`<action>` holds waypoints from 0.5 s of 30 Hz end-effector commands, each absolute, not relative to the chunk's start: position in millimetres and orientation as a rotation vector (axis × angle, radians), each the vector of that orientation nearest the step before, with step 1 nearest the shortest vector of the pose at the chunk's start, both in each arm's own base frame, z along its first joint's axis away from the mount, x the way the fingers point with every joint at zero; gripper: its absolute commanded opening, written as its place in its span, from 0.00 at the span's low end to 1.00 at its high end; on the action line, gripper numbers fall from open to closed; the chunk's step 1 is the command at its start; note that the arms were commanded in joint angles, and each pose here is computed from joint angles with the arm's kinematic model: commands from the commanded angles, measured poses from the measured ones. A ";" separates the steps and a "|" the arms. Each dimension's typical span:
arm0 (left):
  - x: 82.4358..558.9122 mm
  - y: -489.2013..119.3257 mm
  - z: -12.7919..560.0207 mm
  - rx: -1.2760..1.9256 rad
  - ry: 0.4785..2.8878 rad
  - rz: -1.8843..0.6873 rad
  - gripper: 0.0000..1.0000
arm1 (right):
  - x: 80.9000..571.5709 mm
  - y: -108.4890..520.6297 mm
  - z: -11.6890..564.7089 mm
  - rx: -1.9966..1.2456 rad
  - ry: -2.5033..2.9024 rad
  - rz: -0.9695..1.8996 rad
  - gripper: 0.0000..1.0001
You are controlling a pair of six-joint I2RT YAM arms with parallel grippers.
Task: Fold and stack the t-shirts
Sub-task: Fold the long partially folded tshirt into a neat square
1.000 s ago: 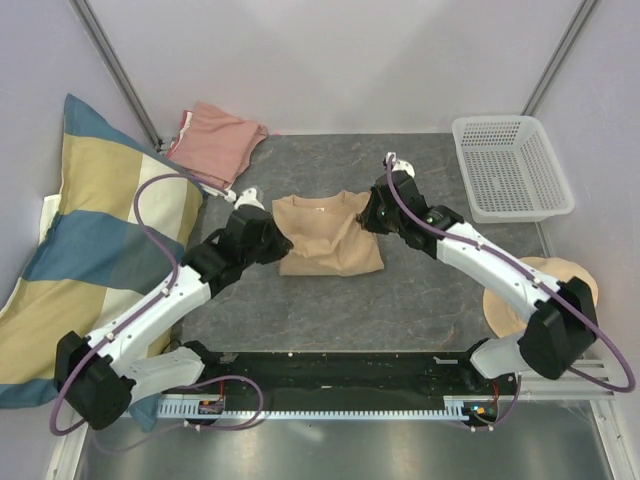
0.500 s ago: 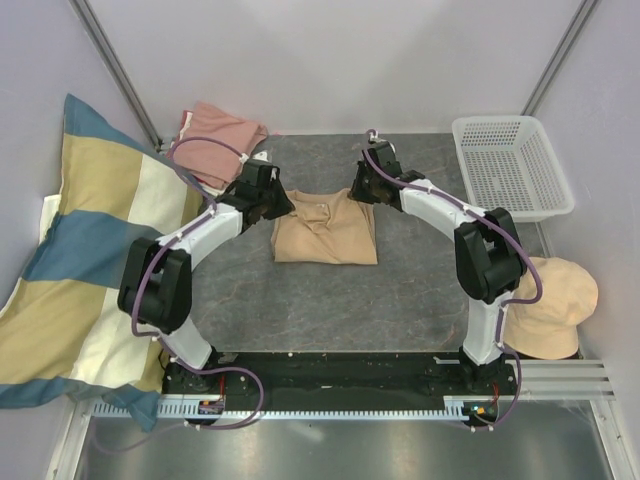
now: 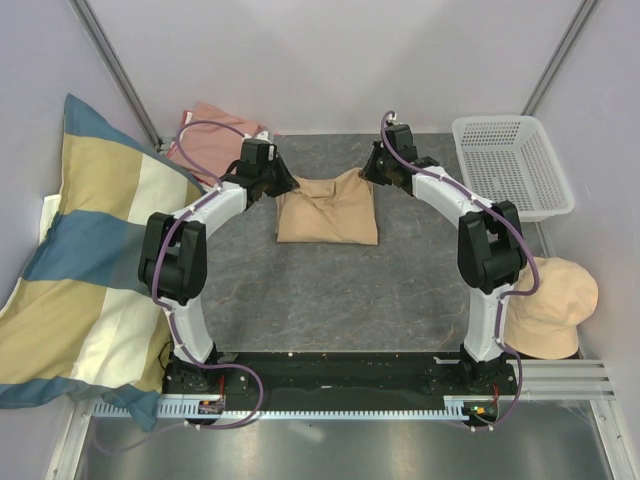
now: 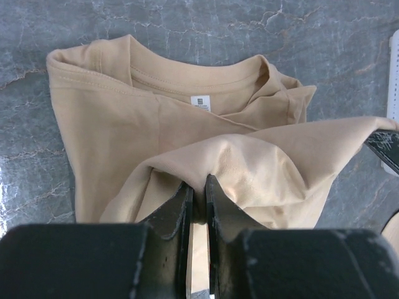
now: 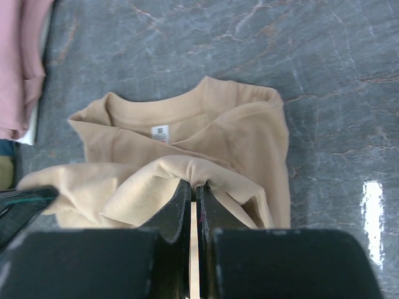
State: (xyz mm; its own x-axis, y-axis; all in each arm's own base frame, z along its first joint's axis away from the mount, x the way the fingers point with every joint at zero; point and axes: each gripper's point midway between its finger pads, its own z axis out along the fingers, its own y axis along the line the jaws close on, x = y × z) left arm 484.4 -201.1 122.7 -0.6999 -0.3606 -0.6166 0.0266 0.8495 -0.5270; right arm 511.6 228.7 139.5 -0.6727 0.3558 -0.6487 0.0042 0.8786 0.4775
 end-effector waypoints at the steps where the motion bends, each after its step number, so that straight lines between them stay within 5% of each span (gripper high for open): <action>1: 493.5 -201.1 131.0 -0.193 2.218 -0.677 0.03 | 529.4 234.6 136.6 0.219 2.230 0.600 0.00; 15: 508.9 -172.0 115.7 -0.264 2.222 -0.643 0.04 | 569.8 237.4 124.3 0.216 2.205 0.630 0.00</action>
